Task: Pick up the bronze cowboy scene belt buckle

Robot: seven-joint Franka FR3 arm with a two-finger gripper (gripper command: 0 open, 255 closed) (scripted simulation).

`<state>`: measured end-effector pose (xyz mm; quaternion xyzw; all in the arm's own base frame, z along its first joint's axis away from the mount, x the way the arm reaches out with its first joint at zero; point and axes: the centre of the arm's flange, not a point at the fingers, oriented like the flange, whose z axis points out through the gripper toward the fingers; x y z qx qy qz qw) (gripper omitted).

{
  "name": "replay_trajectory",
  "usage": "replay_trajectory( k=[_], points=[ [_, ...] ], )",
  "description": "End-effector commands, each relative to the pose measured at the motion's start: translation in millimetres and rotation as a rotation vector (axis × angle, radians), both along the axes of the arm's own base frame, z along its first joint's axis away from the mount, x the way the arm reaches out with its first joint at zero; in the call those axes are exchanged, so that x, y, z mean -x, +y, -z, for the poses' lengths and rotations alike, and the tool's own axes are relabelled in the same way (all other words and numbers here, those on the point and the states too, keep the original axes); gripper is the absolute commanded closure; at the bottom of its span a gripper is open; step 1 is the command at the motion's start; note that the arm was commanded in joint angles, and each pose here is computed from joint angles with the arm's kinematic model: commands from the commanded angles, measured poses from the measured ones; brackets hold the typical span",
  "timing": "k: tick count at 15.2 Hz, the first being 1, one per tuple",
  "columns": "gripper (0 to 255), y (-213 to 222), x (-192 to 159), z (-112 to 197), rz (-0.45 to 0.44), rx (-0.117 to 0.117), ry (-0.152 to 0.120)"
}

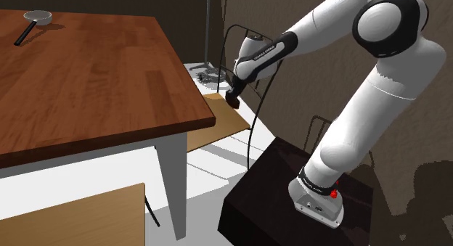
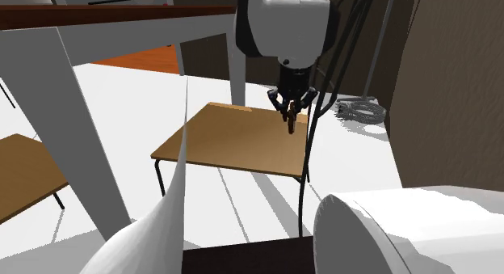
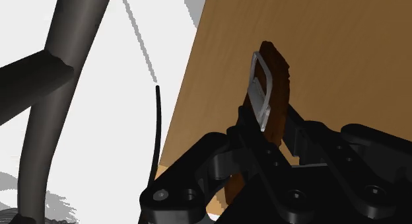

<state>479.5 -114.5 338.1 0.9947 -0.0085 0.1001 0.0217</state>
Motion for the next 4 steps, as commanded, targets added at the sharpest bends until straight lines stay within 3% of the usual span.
replay_trajectory(
  k=[1,4],
  points=[
    [255,-1.7,0.0,-11.3,0.002,0.0,-0.001],
    [255,-1.7,0.0,-17.3,0.002,0.0,-0.001]
  ],
)
